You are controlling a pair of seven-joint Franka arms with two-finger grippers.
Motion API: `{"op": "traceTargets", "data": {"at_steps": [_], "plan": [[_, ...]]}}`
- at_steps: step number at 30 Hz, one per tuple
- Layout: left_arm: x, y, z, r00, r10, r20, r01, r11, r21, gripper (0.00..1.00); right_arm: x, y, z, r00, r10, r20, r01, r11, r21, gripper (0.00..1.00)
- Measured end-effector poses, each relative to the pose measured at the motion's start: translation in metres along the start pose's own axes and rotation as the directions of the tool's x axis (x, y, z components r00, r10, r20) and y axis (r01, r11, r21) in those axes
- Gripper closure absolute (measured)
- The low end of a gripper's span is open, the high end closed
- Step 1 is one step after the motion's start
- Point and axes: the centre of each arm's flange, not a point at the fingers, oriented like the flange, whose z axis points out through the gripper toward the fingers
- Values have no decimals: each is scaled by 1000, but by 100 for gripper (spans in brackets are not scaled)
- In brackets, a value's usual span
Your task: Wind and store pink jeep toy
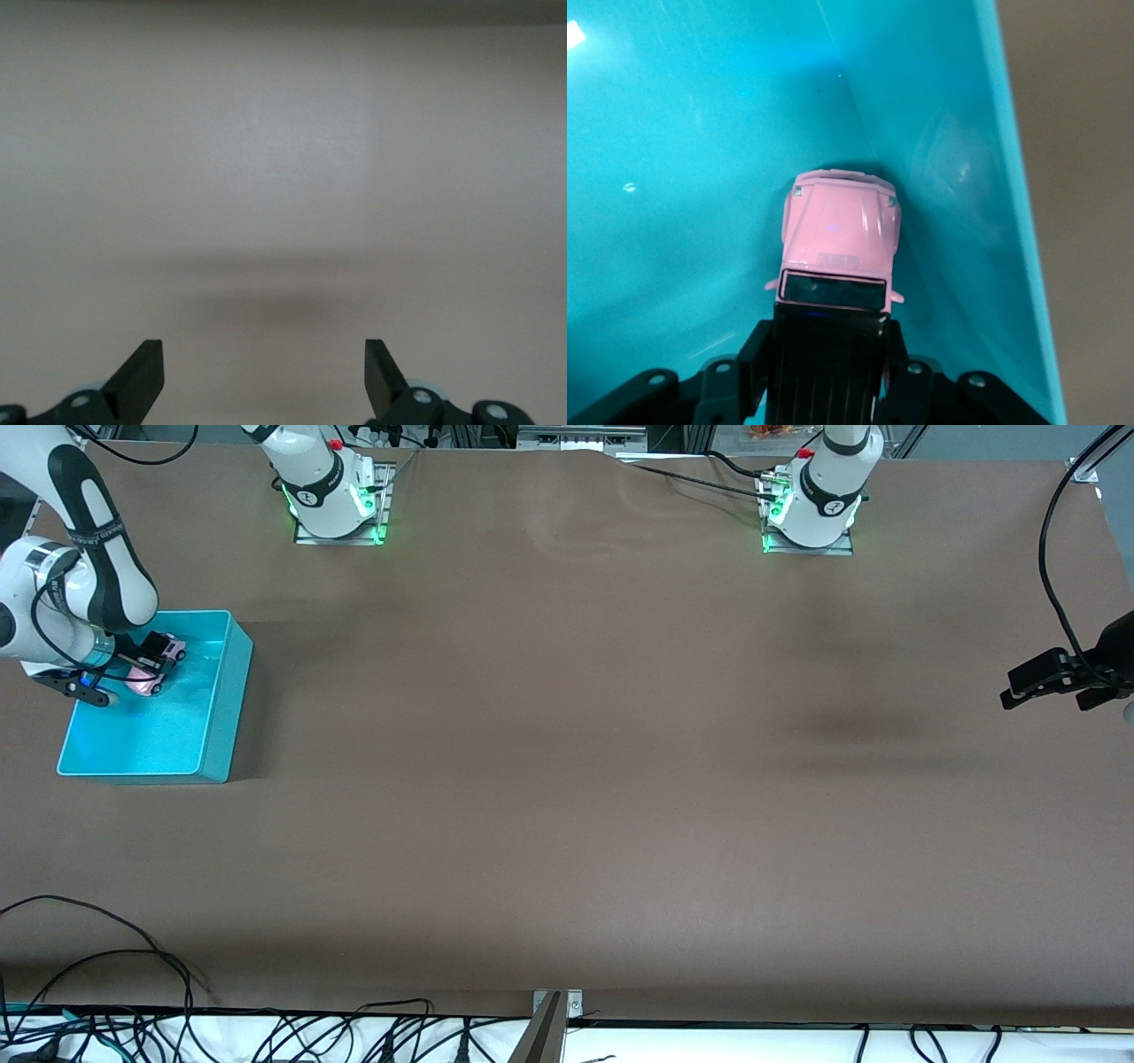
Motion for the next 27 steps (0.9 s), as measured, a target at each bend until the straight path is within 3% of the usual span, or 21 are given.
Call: {"op": "traceTargets", "data": {"at_steps": [3, 10, 14, 20, 27], "plan": [[0, 0, 0, 1000, 0, 0, 0, 1000, 0, 0, 1, 0, 0, 1000, 1, 0, -1, 1000, -1, 48], [0, 0, 0, 1000, 0, 0, 0, 1000, 0, 0, 0, -10, 7, 1000, 12, 27, -12, 1000, -5, 20], [0, 0, 0, 1000, 0, 0, 0, 1000, 0, 0, 2, -20, -4, 995, 41, 88, -39, 999, -23, 0], [0, 0, 0, 1000, 0, 0, 0, 1000, 0, 0, 16, -31, -53, 983, 60, 175, -49, 996, -68, 0], [0, 0, 0, 1000, 0, 0, 0, 1000, 0, 0, 24, -51, -100, 986, 68, 154, -63, 997, -34, 0]]}}
